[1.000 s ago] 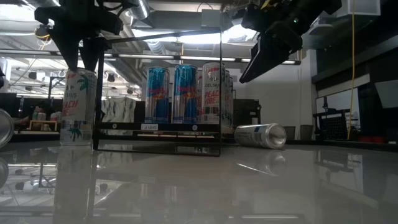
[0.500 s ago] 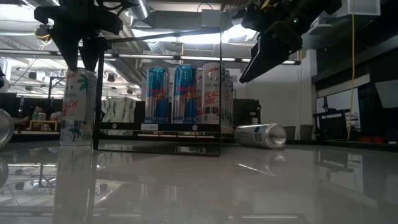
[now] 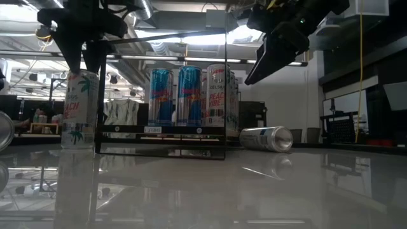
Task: Place canned beverage on shelf
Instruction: Put the bottom left pink soda can on the shelf aligned with the other pink soda can
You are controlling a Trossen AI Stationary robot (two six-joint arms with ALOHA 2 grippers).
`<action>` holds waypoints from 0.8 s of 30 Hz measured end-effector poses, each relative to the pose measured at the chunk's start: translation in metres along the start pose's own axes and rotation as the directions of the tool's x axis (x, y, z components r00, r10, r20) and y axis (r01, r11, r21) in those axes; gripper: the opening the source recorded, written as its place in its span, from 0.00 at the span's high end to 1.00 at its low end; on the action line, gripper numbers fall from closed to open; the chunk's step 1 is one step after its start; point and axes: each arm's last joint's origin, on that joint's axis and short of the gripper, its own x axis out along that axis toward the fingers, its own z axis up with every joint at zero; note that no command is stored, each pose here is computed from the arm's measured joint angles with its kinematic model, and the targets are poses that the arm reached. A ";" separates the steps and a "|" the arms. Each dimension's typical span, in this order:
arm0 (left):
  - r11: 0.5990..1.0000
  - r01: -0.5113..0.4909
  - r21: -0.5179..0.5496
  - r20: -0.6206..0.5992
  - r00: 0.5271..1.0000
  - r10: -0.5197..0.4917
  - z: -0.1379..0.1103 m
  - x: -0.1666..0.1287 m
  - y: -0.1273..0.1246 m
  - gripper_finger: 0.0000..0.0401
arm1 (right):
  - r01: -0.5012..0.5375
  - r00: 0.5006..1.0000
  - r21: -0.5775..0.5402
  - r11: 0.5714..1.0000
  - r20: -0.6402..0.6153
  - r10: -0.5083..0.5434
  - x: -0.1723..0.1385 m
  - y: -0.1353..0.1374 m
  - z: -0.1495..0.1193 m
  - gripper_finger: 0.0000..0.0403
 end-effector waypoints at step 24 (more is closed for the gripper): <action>0.984 -0.005 -0.179 -0.065 0.998 -0.007 0.013 0.015 0.001 0.28 | 0.000 1.000 0.000 1.000 0.000 0.000 0.000 0.000 0.000 0.13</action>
